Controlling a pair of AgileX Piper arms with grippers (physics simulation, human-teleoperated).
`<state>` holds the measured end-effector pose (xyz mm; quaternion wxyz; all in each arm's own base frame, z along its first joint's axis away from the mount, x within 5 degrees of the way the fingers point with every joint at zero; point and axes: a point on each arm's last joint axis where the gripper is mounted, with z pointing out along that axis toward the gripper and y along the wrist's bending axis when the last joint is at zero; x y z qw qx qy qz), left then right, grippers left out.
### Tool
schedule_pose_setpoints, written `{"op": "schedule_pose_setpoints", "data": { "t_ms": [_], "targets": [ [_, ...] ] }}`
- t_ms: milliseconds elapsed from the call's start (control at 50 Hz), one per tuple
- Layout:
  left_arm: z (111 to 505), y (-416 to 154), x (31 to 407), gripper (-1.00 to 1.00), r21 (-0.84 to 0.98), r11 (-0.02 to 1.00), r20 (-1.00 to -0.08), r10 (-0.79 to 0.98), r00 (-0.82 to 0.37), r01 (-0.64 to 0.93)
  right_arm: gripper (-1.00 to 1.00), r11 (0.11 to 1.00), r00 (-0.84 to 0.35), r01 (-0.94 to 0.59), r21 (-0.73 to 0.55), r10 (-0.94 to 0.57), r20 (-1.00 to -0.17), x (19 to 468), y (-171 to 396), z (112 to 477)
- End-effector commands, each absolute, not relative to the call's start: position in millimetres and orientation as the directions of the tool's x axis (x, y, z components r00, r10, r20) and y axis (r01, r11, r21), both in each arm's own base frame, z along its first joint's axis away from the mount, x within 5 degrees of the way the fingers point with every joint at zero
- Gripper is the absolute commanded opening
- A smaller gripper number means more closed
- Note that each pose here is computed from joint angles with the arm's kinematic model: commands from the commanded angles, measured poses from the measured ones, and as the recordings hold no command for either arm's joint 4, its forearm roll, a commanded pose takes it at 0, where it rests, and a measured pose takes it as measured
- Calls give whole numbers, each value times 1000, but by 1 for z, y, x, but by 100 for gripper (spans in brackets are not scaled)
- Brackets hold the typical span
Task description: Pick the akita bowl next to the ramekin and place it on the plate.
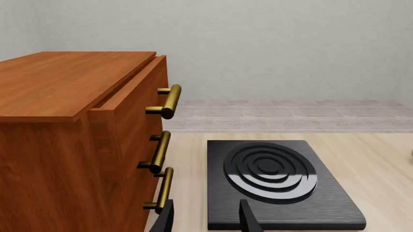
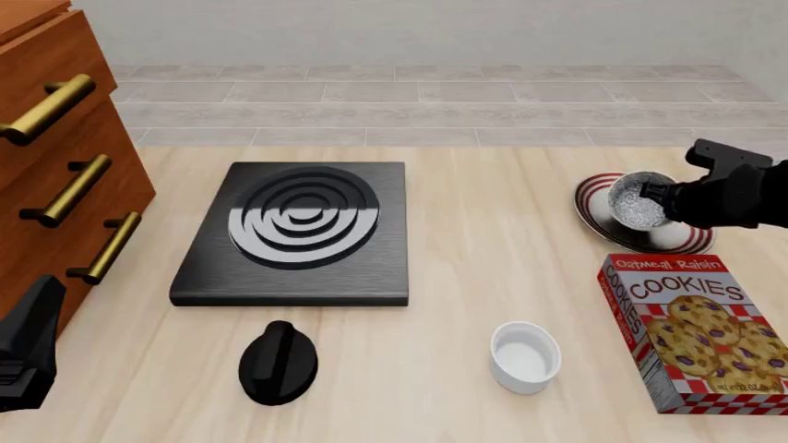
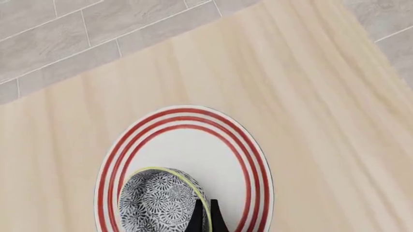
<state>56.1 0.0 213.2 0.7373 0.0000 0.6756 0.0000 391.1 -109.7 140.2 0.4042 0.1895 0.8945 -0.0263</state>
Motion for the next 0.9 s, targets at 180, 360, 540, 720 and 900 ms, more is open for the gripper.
{"op": "schedule_pose_setpoints", "data": {
  "t_ms": [180,360,540,720,900],
  "targets": [
    [213,0,56,100,0,1000,-996,0,87,0,-100,929,-610,354,106,315,-728,394,-107,134],
    [213,0,56,100,0,1000,-996,0,87,0,100,931,-606,349,105,310,-732,397,-107,140],
    [213,0,56,100,0,1000,-996,0,87,0,100,931,-600,347,111,312,-736,400,-105,148],
    [213,0,56,100,0,1000,-996,0,87,0,100,931,-590,348,113,311,-746,402,-106,158],
    [213,0,56,100,0,1000,-996,0,87,0,100,931,-582,348,112,307,-753,401,-107,165]
  ]
}}
